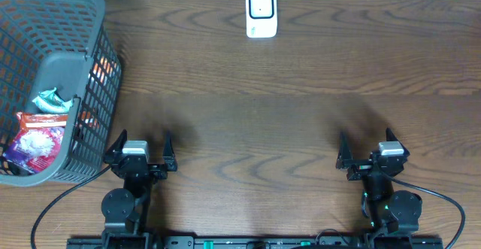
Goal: Scan the item barcode
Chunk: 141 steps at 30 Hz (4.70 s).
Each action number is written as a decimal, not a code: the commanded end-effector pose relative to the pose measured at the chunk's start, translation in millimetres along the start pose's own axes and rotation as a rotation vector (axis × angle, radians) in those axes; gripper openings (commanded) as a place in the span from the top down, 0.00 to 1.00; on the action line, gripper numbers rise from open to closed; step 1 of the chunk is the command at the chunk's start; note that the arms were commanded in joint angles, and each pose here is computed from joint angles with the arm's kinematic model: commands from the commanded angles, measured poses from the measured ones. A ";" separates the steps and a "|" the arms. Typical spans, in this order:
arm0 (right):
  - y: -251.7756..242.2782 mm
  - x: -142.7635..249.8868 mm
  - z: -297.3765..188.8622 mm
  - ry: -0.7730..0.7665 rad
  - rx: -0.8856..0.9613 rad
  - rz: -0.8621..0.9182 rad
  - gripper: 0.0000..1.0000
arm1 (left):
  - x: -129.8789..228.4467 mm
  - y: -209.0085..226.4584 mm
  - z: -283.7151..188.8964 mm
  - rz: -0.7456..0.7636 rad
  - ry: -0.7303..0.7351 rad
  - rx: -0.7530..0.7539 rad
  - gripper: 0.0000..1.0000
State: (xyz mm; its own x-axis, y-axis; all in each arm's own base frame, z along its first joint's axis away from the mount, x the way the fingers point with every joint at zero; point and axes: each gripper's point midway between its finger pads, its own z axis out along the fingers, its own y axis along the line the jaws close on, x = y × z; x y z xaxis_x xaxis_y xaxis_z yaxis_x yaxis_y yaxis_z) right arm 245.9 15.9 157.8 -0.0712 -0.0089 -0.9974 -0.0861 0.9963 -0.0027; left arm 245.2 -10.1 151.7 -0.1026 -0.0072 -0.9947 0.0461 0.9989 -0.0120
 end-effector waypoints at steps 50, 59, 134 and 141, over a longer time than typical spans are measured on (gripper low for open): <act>-2.7 0.4 -0.3 0.000 0.013 0.015 0.01 | 3.4 -5.6 0.3 -0.008 0.005 0.035 0.02; -2.7 0.4 -0.3 0.000 0.013 0.015 0.01 | -82.4 -102.2 -50.7 -0.295 -0.243 0.699 0.02; -2.7 0.4 -0.3 0.000 0.013 0.015 0.01 | -3.2 276.2 72.4 -0.709 1.119 -1.164 0.93; -2.7 0.4 -0.3 0.000 0.013 0.015 0.01 | -137.2 260.7 45.6 -0.729 0.699 -1.091 0.92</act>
State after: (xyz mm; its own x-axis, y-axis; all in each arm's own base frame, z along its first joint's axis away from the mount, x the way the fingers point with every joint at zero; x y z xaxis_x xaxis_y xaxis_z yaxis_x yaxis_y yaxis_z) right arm 245.9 15.7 157.8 -0.0712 -0.0085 -0.9974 -0.0853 0.9964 -0.0024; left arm 327.2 251.9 198.9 -0.3260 -0.8614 -0.3894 -0.9421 0.3303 0.0580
